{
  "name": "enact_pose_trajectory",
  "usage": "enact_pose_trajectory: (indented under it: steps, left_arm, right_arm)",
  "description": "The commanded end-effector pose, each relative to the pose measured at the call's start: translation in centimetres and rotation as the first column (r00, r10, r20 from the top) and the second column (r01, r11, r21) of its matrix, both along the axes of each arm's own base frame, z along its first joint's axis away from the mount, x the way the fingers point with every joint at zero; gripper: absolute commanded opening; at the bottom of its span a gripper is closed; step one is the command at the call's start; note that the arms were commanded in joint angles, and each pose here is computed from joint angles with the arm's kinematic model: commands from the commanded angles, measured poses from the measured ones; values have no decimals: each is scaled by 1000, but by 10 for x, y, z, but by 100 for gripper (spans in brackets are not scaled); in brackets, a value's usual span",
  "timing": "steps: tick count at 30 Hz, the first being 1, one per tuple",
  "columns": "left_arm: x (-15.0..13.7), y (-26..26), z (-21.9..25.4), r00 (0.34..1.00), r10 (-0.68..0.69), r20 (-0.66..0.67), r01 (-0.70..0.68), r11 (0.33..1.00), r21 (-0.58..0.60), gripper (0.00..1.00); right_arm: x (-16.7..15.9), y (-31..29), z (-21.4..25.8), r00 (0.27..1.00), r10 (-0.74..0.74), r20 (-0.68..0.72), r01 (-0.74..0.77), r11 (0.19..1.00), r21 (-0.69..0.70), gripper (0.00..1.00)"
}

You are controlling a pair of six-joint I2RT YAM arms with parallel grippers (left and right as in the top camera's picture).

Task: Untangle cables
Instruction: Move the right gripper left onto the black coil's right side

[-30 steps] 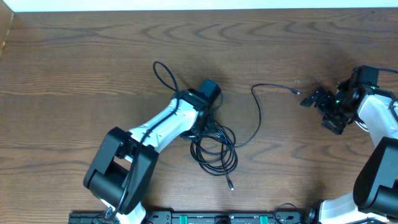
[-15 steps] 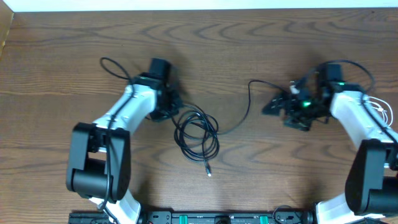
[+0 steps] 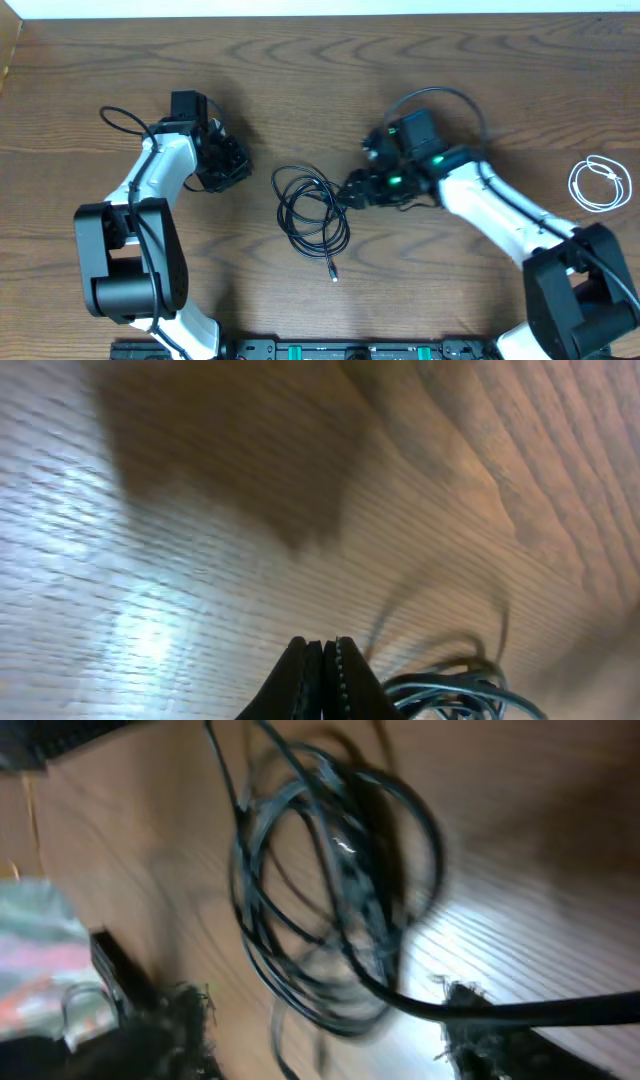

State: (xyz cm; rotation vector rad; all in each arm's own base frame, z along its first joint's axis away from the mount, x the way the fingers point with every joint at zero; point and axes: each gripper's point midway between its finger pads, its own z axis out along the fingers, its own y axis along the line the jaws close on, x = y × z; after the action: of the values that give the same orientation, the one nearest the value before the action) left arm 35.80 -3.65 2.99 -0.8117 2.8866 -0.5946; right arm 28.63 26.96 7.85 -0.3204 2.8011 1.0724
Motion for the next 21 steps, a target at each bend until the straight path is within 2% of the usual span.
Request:
enact_pose_trajectory:
  steps: [1, 4, 8, 9, 10, 13, 16, 17, 19, 21]
  left_arm:
    - [2, 3, 2, 1000, -23, 6, 23, 1000, 14, 8]
    - [2, 4, 2, 1000, -24, 6, 24, 1000, 18, 8]
    - [4, 4, 2, 1000, -23, 16, 22, 1000, 19, 8]
    - [5, 4, 3, 1000, -22, 21, 22, 1000, 19, 8]
    - [7, 4, 3, 999, -22, 28, 22, 1000, 20, 8]
    - [10, 4, 4, 999, -23, 43, 22, 1000, 21, 8]
    - [12, 5, 4, 998, -23, 53, 22, 1000, 22, 8]
    - [13, 4, 4, 998, -23, 56, 22, 1000, 23, 8]
    - [14, 5, 4, 998, -23, 58, 21, 999, 24, 8]
    - [14, 7, 4, 998, -20, 59, 17, 999, 39, 8]
  right_arm:
    - [1, 19, -3, 998, -67, 16, 68, 997, -33, 57]
    - [0, 37, 1, 995, -35, 93, 38, 999, -26, 43]
    - [-2, 49, 4, 989, -13, 144, 17, 999, -27, 47]
    - [-1, 50, 4, 989, -14, 147, 18, 1000, -24, 52]
    - [0, 50, 5, 989, -17, 148, 20, 1000, -23, 99]
    - [8, 43, 5, 989, -122, 83, 123, 992, -14, 99]
    - [21, 36, 16, 987, -141, 83, 141, 990, 0, 54]
    - [24, 33, 20, 987, -137, 83, 139, 990, -15, 43]
    - [22, 28, 24, 990, -121, 75, 125, 991, -52, 41]
    - [18, 23, 25, 992, -113, 62, 119, 988, -100, 44]
